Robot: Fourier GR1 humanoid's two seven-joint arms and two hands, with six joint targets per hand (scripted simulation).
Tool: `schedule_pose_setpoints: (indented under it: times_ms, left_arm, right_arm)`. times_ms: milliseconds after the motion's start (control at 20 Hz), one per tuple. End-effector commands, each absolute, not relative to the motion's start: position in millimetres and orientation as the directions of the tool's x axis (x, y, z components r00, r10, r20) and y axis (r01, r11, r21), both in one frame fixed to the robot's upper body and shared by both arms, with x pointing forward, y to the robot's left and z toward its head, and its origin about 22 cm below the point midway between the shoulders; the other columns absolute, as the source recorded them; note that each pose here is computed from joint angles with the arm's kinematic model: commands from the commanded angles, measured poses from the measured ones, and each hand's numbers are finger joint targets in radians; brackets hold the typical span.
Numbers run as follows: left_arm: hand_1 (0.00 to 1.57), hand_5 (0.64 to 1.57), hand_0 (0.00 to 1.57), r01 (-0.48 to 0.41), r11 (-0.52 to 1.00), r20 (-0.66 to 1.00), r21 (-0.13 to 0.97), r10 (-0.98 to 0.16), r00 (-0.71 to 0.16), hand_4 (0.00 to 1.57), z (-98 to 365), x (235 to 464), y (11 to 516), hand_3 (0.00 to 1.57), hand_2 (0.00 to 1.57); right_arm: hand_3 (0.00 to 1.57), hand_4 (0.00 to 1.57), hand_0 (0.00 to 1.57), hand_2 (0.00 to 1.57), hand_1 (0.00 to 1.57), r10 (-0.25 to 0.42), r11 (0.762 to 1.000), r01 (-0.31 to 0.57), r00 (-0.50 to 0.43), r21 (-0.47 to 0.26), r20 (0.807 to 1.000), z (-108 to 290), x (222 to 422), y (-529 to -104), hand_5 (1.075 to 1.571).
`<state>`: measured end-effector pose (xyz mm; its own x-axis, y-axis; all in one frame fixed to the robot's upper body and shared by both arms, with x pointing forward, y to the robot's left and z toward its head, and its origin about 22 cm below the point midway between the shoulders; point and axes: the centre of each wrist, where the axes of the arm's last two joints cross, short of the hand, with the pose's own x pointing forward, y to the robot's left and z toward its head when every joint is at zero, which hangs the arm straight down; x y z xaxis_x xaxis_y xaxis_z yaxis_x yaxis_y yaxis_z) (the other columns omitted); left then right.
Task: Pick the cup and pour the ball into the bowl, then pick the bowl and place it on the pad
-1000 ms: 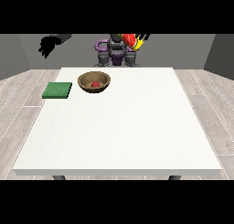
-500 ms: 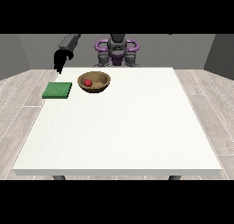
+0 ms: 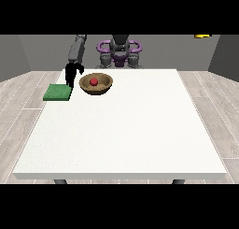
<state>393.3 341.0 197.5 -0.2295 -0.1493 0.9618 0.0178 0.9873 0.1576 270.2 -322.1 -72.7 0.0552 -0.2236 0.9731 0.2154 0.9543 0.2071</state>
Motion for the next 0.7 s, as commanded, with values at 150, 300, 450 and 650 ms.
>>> schedule_pose_setpoints:
  times_ms: [150, 300, 450, 650]
  left_arm:
    - [0.00, 1.535, 0.00, 0.011, 0.990, 0.964, 0.142, -0.136, -0.227, 1.01, 210.2, 371.5, 387.0, 0.00, 0.00]
    - [0.00, 1.532, 0.00, 0.057, 0.986, 0.940, 0.156, -0.131, -0.315, 1.01, 207.0, 368.3, 359.3, 0.00, 0.00]
    - [0.00, 1.533, 0.00, -0.044, 0.987, 0.945, 0.153, -0.159, -0.287, 1.02, 223.5, 360.5, 391.2, 0.00, 0.00]
    - [0.00, 1.539, 0.00, 0.017, 0.988, 0.945, 0.154, -0.143, -0.295, 1.01, 216.8, 352.5, 397.0, 0.00, 0.00]
  right_arm:
    - [0.00, 0.56, 0.00, 0.00, 0.00, -0.246, 0.952, 0.208, 0.073, 0.226, 0.967, -84.0, 289.7, -301.0, 1.560]
    - [0.00, 0.53, 0.00, 0.00, 0.00, -0.253, 0.935, 0.254, -0.010, 0.247, 0.967, -82.8, 290.0, -342.8, 1.553]
    - [0.00, 0.51, 0.00, 0.00, 0.00, -0.211, 0.960, 0.195, 0.027, 0.202, 0.977, -94.9, 293.2, -309.7, 1.552]
    - [0.00, 0.47, 0.00, 0.00, 0.00, -0.217, 0.955, 0.206, 0.006, 0.211, 0.976, -105.7, 283.2, -315.9, 1.548]
